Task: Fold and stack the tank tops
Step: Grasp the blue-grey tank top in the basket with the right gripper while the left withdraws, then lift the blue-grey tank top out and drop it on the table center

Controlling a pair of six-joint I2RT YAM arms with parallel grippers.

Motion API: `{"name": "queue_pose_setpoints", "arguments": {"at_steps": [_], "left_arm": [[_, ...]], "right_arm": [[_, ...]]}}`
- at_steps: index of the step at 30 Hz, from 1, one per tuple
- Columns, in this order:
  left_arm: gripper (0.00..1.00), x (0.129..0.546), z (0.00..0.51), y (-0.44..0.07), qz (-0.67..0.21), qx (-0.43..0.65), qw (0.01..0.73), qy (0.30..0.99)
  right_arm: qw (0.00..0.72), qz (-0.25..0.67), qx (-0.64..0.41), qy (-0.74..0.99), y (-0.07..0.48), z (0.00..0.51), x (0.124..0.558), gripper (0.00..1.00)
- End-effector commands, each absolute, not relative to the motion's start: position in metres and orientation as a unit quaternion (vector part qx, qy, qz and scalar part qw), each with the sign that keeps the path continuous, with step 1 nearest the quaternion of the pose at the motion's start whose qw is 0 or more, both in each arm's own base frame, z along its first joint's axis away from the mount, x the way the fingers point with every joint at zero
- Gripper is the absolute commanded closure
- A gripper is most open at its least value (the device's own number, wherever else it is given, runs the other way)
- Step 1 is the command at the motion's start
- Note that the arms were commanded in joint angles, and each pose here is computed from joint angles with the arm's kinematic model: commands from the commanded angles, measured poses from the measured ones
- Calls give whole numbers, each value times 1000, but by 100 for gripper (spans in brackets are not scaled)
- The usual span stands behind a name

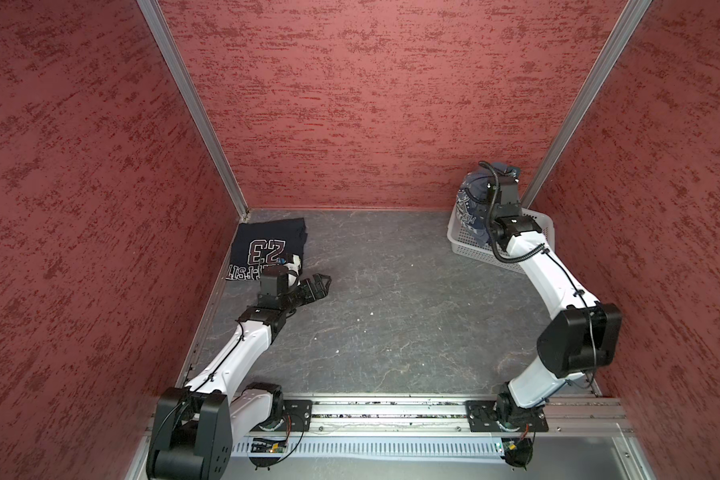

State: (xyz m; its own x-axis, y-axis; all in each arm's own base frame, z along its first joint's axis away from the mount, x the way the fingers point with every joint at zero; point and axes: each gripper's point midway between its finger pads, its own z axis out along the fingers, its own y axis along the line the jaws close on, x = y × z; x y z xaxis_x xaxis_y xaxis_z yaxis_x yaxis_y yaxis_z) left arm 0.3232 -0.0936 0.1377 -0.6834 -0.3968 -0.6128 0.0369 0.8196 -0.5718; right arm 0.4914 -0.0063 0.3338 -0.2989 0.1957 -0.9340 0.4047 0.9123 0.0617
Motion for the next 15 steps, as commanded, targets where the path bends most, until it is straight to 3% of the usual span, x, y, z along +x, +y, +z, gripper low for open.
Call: {"name": "queue_pose_setpoints", "arguments": {"at_steps": [1,7,11,15], "left_arm": [[0,324,143,-94,-279,-97,395,870],[0,324,143,-92,-271,-98,397,871],[0,323,143,-89,-262,-101,401,872],[0,324,140,-88,-257,-102,401,873]], "right_arm": [[618,-76,181,762,13,389,470,99],[635,-3,98,767,94,429,436,99],[611,47,32,790,155,414,418,99],[561,98,-21,822,209,366,407,98]]}}
